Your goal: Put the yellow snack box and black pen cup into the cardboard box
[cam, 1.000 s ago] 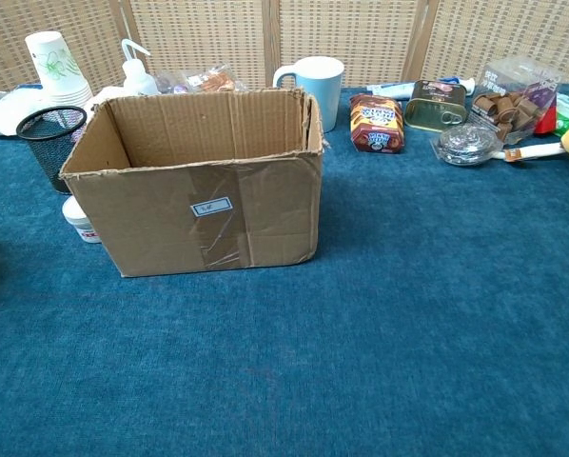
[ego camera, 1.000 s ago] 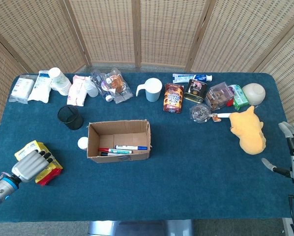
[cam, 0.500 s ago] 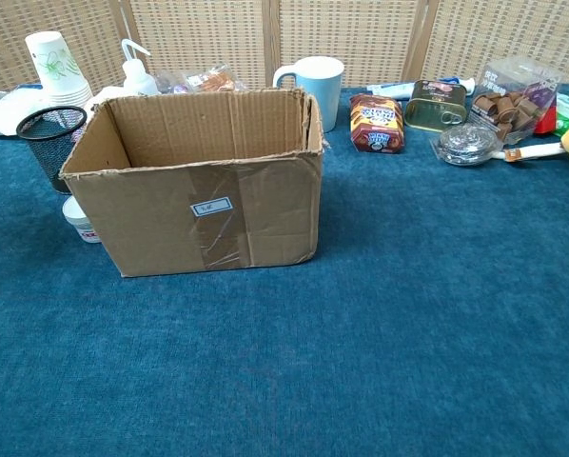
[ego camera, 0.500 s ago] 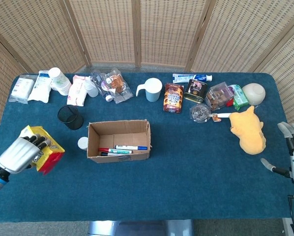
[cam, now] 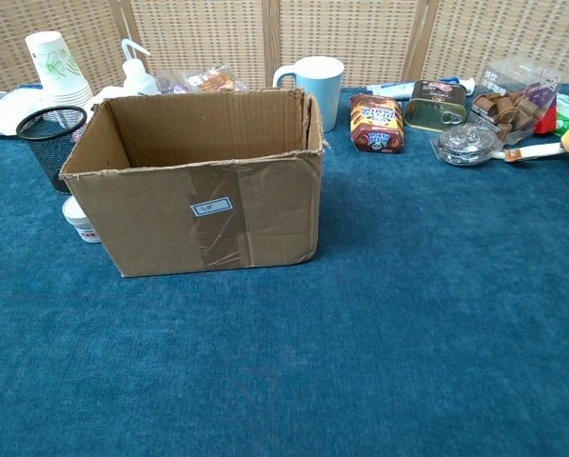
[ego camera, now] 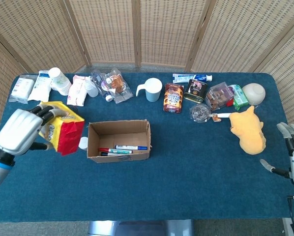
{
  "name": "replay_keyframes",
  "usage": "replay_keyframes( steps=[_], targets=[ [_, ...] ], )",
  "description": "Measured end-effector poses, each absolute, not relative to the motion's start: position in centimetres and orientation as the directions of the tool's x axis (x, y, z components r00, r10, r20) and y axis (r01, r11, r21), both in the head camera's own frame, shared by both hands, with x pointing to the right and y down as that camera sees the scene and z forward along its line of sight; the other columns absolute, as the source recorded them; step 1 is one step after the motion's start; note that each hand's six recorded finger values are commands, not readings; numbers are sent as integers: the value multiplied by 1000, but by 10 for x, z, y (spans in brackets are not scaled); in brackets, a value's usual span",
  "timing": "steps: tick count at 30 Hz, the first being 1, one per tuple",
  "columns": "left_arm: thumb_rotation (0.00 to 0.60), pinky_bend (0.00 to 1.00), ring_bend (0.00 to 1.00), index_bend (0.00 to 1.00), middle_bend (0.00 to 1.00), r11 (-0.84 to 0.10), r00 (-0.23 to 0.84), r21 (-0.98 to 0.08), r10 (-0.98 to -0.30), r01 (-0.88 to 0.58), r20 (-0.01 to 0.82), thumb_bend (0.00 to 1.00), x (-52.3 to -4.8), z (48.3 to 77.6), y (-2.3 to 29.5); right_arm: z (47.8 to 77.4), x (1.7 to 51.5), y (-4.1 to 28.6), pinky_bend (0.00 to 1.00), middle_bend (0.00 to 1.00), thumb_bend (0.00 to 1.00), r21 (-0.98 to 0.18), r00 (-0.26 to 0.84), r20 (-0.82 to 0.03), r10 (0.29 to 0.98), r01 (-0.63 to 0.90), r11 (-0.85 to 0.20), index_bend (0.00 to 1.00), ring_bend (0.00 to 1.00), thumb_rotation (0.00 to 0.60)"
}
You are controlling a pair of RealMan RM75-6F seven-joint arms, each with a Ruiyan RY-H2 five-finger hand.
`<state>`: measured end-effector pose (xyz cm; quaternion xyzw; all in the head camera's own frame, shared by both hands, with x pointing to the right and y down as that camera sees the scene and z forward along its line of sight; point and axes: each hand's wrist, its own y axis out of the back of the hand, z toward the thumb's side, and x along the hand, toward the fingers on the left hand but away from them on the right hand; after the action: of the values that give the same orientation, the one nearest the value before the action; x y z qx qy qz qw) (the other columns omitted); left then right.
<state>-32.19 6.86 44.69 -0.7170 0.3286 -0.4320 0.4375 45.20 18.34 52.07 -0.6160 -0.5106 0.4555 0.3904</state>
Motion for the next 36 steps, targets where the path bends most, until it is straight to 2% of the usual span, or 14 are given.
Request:
replay_keyframes(
  steps=[8, 15, 22, 29, 36],
  targets=[
    [600, 696, 488, 583, 584, -469, 419, -876, -823, -117, 384, 49, -276, 442, 52, 521, 450, 185, 48, 0, 0, -945, 73, -164, 984, 276, -178, 79, 0, 600],
    [600, 696, 488, 581, 585, -590, 414, -782, -774, -200, 479, 50, -242, 464, 53, 522, 451, 184, 47, 0, 0, -943, 71, -168, 983, 279, -181, 79, 0, 600],
    [600, 686, 485, 571, 575, -679, 442, -701, -708, -216, 550, 50, -208, 490, 68, 523, 449, 185, 48, 0, 0, -942, 78, -173, 982, 277, -188, 79, 0, 600],
    [600, 685, 478, 564, 568, -715, 441, -665, -679, -215, 587, 50, -194, 513, 77, 524, 448, 185, 48, 0, 0, -941, 80, -176, 981, 279, -191, 79, 0, 600],
    [600, 689, 477, 561, 568, -719, 395, -656, -685, -231, 612, 49, -194, 534, 76, 525, 450, 184, 47, 0, 0, -939, 77, -180, 981, 283, -195, 79, 0, 600]
  ],
)
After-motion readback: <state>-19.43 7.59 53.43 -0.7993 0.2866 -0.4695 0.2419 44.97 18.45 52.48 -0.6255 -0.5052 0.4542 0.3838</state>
